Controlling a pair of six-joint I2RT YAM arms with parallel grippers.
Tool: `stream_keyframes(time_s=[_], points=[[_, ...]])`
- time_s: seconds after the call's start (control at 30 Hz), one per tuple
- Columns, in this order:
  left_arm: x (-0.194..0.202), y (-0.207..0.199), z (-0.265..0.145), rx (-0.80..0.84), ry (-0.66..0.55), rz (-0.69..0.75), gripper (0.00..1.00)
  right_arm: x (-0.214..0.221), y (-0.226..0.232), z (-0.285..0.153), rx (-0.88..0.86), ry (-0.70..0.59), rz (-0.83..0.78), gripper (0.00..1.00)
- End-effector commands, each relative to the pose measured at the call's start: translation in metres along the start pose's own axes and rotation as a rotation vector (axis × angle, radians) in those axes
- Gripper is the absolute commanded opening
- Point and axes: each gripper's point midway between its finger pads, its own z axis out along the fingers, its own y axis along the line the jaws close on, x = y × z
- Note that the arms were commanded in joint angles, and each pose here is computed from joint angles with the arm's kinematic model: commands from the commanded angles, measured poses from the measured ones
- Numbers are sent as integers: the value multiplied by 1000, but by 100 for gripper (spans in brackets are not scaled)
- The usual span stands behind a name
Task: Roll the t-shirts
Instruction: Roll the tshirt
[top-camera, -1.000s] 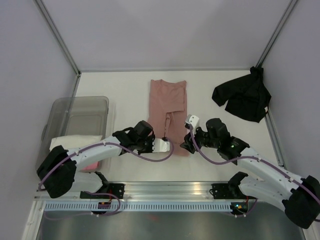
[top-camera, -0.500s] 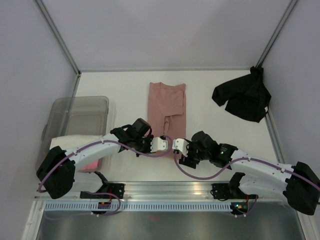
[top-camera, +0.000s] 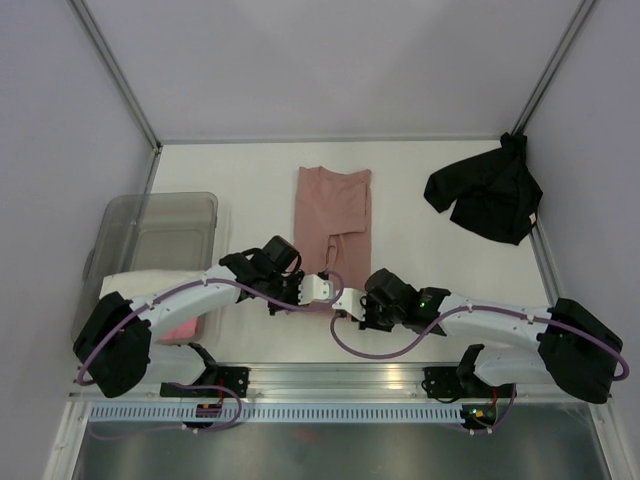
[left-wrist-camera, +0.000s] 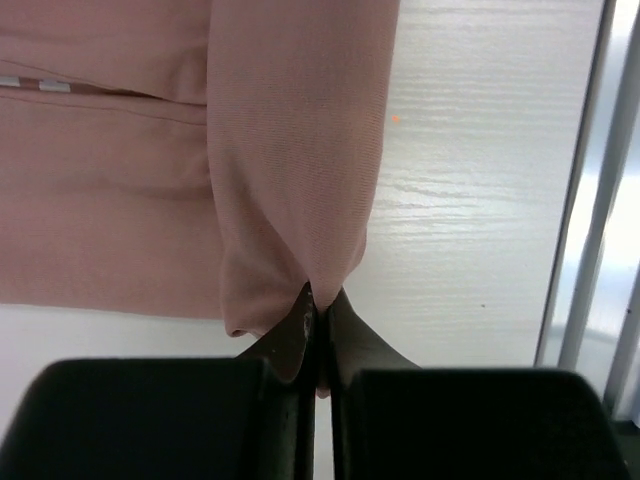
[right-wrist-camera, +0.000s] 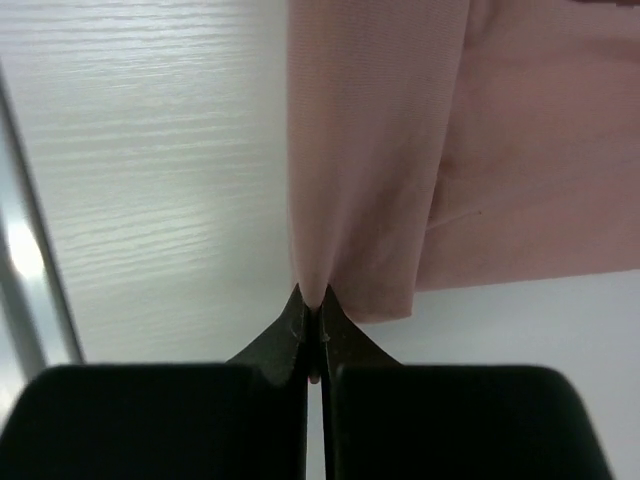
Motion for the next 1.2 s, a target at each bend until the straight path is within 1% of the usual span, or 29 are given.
stream_keyframes(time_s=[0.0, 0.07, 0.1, 0.13, 0.17, 0.27, 0.33, 0.43, 0.5, 0.6, 0.77, 0.87, 0.9, 0.97, 1.1, 1.17], points=[[5, -27, -7, 143, 17, -14, 2, -20, 13, -22, -117, -81, -42, 0], [7, -36, -8, 190, 14, -8, 2, -18, 22, -30, -180, -79, -32, 0], [7, -40, -8, 212, 14, -10, 2, -23, 18, -35, -193, -92, -29, 0], [10, -47, -11, 245, 26, -12, 2, -20, 28, -36, -266, -80, -8, 0], [6, -50, -13, 267, 15, -14, 2, -20, 30, -38, -300, -80, 6, 0], [7, -54, -16, 311, 26, -34, 2, -19, 24, -39, -346, -89, 64, 0], [12, -50, -13, 316, 47, -54, 2, -22, 19, -38, -358, -102, 105, 0], [16, -40, -9, 315, 68, -84, 2, -18, -3, -30, -292, -84, 208, 1], [20, -29, -3, 305, 98, -125, 2, -13, -10, -23, -290, -44, 231, 2], [19, -13, -1, 287, 103, -190, 2, -11, -20, -14, -284, -20, 250, 2], [22, 14, 4, 258, 123, -269, 2, -4, -39, -4, -261, -44, 297, 4], [29, 19, 9, 253, 163, -293, 2, -3, -45, -1, -254, -34, 326, 12], [31, 18, 10, 255, 172, -305, 2, -1, -48, 1, -238, -22, 340, 19], [33, 16, 12, 263, 182, -315, 3, -3, -53, -1, -215, -25, 377, 29], [33, 16, 14, 268, 186, -341, 4, -22, -77, -25, -125, -111, 427, 37], [32, 18, 14, 262, 191, -352, 5, -30, -88, -42, -68, -150, 439, 38]])
